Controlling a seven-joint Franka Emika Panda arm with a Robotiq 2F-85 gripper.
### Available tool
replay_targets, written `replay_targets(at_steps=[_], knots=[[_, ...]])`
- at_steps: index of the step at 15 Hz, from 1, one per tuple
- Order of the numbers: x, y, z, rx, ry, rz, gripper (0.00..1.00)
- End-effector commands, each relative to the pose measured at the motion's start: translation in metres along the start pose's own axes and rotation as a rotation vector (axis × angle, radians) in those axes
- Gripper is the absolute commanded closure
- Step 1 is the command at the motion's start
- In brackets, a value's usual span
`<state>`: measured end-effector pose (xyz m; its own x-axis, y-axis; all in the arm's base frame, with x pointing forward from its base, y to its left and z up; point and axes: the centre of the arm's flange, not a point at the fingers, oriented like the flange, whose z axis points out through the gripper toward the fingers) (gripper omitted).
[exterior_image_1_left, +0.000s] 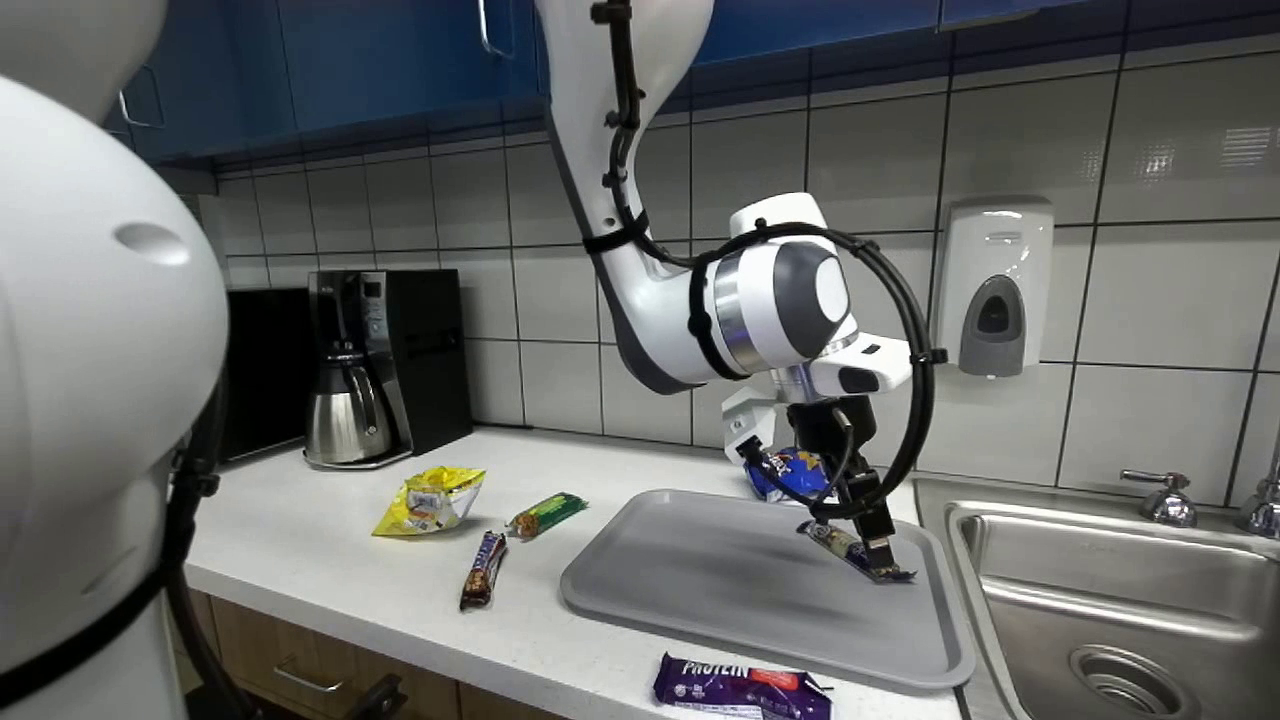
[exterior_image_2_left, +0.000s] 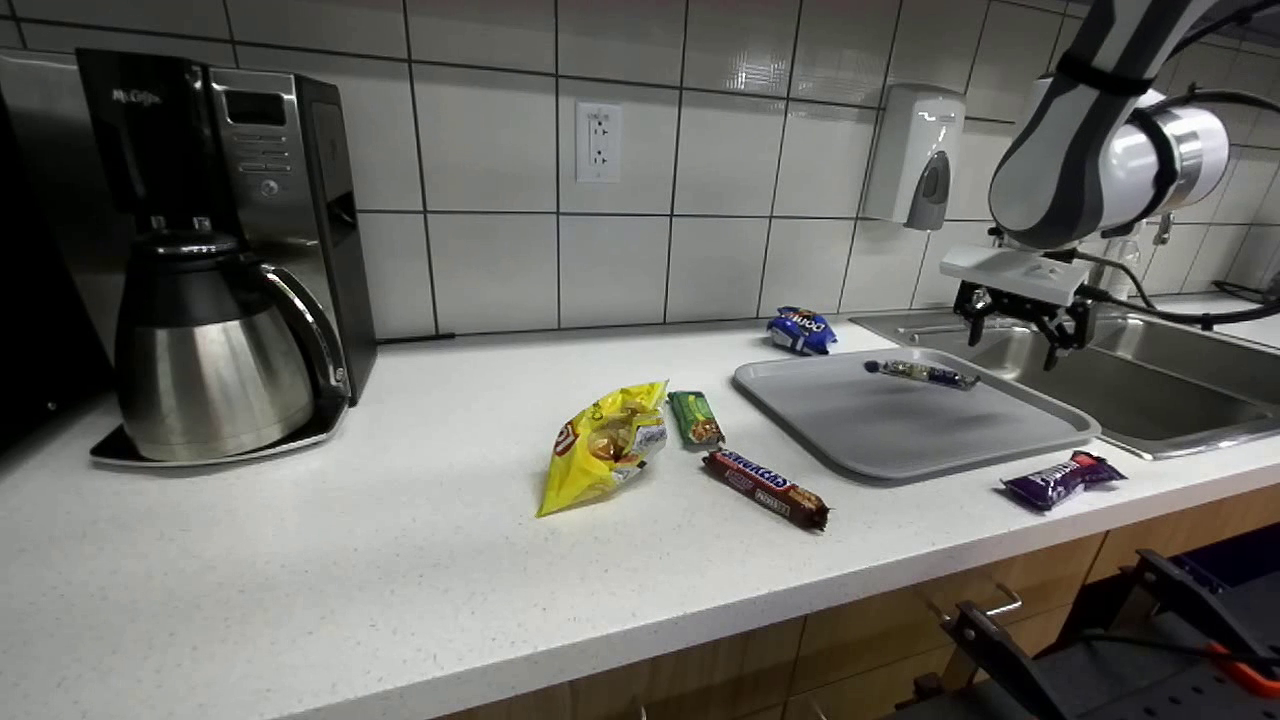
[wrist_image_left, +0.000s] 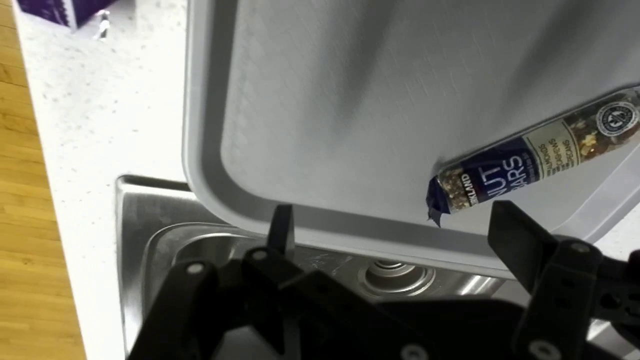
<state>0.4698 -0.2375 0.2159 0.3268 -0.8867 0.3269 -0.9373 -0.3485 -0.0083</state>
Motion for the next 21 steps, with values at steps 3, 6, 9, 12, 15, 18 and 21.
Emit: replay_targets(at_steps=[3,6,9,12,15,18,21], knots=[[-0.004,-0.040,0.018,-0.016,0.004,0.108,0.00],[-0.004,-0.054,0.026,-0.022,0.005,0.164,0.00],[-0.003,-0.064,0.031,-0.020,0.006,0.198,0.00],[-0.002,-0.074,0.034,-0.021,0.000,0.245,0.00],[-0.001,-0.081,0.035,-0.020,-0.011,0.294,0.00],[0.001,-0.087,0.035,-0.017,-0.009,0.373,0.00],[0.003,-0.090,0.039,-0.021,-0.011,0.437,0.00]])
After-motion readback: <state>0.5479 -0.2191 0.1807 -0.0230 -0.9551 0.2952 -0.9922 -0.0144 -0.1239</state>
